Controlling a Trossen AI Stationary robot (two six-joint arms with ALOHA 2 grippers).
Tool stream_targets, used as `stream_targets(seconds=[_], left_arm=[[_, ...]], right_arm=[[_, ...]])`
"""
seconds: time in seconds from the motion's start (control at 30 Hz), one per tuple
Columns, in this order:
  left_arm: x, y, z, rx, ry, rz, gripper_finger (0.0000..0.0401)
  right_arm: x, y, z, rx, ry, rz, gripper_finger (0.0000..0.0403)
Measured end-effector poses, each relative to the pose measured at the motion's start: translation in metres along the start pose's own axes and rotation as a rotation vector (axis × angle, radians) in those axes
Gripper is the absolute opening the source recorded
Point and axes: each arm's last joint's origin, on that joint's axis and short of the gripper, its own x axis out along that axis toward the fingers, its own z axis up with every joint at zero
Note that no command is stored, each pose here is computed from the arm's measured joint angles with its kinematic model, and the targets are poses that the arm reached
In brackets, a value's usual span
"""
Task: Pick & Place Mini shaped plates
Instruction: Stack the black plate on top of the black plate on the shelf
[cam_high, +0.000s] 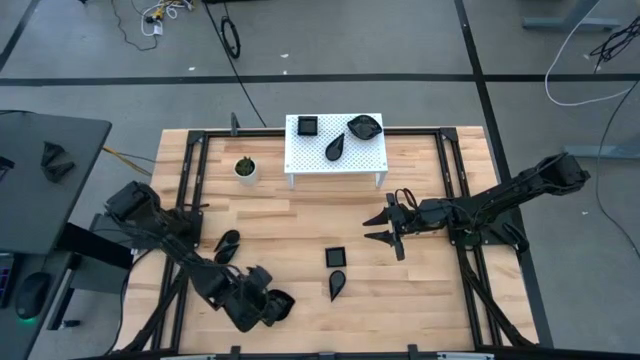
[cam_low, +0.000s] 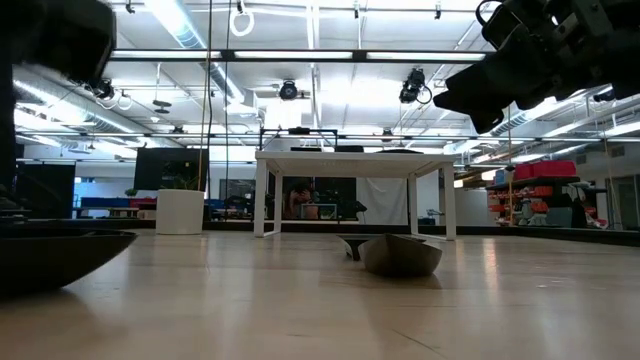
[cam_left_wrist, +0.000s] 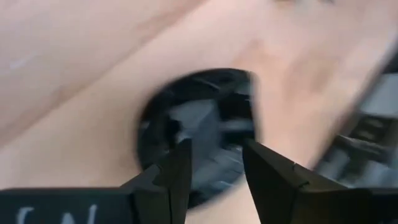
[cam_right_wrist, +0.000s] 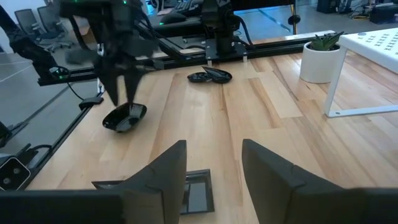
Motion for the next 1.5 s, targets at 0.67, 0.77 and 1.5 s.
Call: stream_targets(seconds=[0.67, 0.77, 1.5], left_arm=[[-0.007, 0.028, -0.016, -0.093, -0.02, 0.103, 0.0147], [-0.002, 0.035, -0.013, -0.097, -0.037, 0.108, 0.0147], [0.016, 0.031, 0.025, 0.069, -0.101, 0.014, 0.0008]], right_arm=[[0.0, 0.0, 0.0, 0.0, 0.001, 0.0, 0.0157], [0.0, 0.0, 0.0, 0.0, 0.001, 0.0, 0.0157], [0.0, 0.0, 0.0, -0.001, 0.001, 0.0, 0.0157]])
